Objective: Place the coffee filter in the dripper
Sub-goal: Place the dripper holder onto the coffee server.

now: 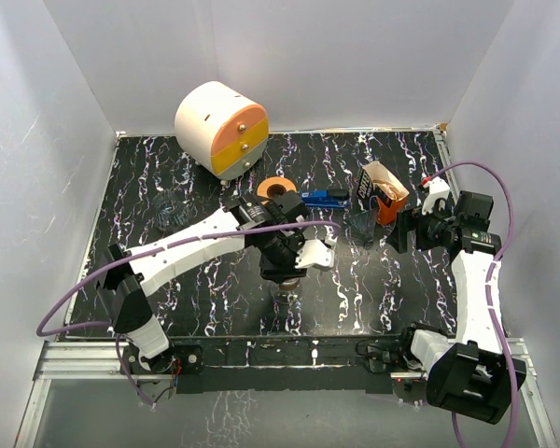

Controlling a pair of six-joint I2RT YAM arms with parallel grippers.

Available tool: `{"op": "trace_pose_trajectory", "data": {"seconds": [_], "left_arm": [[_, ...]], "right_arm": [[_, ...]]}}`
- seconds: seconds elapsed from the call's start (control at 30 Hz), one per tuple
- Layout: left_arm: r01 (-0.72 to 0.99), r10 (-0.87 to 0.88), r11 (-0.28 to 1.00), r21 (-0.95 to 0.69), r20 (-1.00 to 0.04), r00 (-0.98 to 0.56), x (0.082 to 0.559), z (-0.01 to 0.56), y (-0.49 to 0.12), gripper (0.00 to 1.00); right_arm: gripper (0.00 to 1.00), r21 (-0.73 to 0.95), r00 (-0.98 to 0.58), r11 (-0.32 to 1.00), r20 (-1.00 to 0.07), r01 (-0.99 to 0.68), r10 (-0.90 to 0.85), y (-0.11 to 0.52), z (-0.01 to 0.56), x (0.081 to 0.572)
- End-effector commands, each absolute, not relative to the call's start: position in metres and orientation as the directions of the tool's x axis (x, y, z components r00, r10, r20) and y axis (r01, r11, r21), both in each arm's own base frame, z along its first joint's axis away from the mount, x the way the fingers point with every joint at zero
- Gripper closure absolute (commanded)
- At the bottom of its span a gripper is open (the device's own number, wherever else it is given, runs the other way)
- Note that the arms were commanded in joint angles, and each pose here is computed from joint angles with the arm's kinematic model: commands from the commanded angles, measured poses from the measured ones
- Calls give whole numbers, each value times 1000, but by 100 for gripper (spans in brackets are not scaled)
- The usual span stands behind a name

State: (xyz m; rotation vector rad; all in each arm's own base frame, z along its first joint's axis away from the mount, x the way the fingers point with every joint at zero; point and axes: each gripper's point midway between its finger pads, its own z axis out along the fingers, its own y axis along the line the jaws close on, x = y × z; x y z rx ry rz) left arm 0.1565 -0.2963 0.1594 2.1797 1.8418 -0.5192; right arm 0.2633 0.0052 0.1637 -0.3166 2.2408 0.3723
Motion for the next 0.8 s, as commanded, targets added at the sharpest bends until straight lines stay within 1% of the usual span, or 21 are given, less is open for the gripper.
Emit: {"op": "trace_pose_trajectory", "data": {"seconds": [0.0, 0.33, 0.43, 0.57, 0.77], "left_arm": [[981, 899, -192, -28, -405, 164, 153, 165, -297, 76], [979, 911, -201, -40, -376, 171, 149, 152, -295, 70], [979, 912, -198, -44, -373, 168, 147, 150, -294, 65], [979, 913, -196, -46, -373, 165, 146, 150, -294, 58], [980, 904, -194, -49, -398, 159, 144, 157, -298, 47]], "right_arm": [[10, 116, -577, 930, -809, -349, -116, 1, 173, 271], [9, 117, -577, 930, -808, -348, -115, 0, 173, 271], [9, 113, -574, 930, -811, -348, -116, 0, 174, 271], [9, 116, -575, 930, -810, -350, -115, 1, 174, 271], [9, 125, -577, 927, -809, -355, -112, 2, 174, 271]]}}
